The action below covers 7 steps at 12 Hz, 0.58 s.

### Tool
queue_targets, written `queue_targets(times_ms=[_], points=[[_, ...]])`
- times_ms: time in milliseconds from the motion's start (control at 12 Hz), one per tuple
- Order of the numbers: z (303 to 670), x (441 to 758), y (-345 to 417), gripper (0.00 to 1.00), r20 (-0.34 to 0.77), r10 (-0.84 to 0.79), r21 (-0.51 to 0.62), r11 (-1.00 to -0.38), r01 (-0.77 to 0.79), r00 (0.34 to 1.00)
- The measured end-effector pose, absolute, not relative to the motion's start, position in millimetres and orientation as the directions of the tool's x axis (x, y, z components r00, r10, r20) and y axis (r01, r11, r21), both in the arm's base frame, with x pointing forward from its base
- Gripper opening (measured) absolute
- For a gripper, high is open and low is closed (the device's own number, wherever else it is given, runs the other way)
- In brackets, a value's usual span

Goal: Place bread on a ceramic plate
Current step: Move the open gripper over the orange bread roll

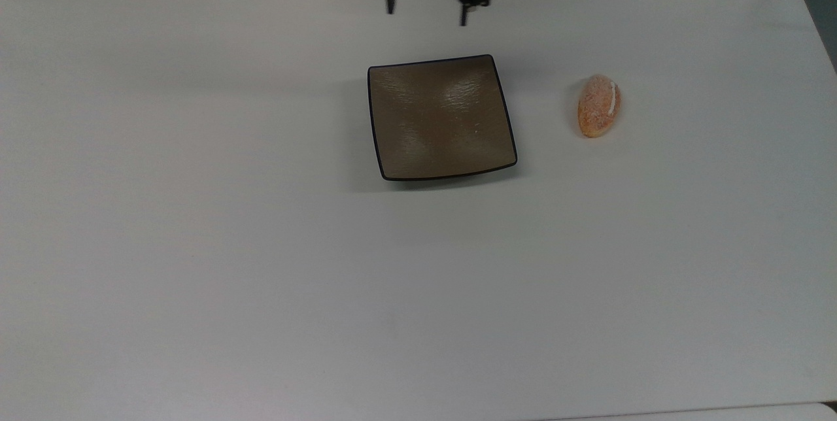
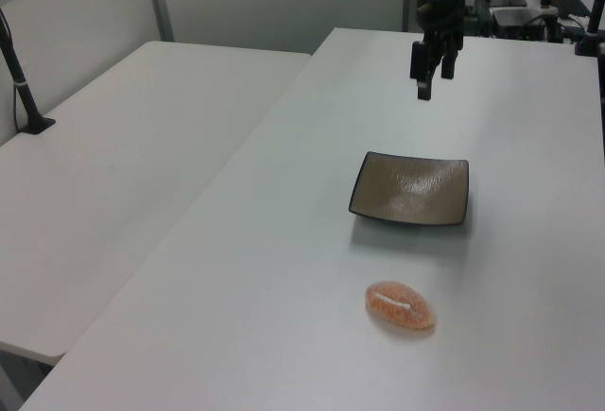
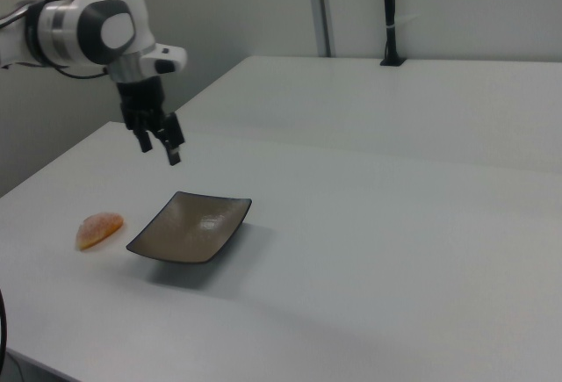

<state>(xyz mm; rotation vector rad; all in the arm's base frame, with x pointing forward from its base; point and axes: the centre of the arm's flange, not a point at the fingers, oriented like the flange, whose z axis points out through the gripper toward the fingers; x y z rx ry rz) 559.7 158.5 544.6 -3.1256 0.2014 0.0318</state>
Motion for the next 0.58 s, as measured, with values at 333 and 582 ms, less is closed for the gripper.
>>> queue_targets(times_ms=[333,582], points=[[535.1,524.0,256.0,1.0,-0.06,-0.119,-0.034,-0.992,-0.122,0.991],[509.9,520.6,300.1,1.0,-0.055,-0.147,-0.072,-0.986,-0.151,0.988]])
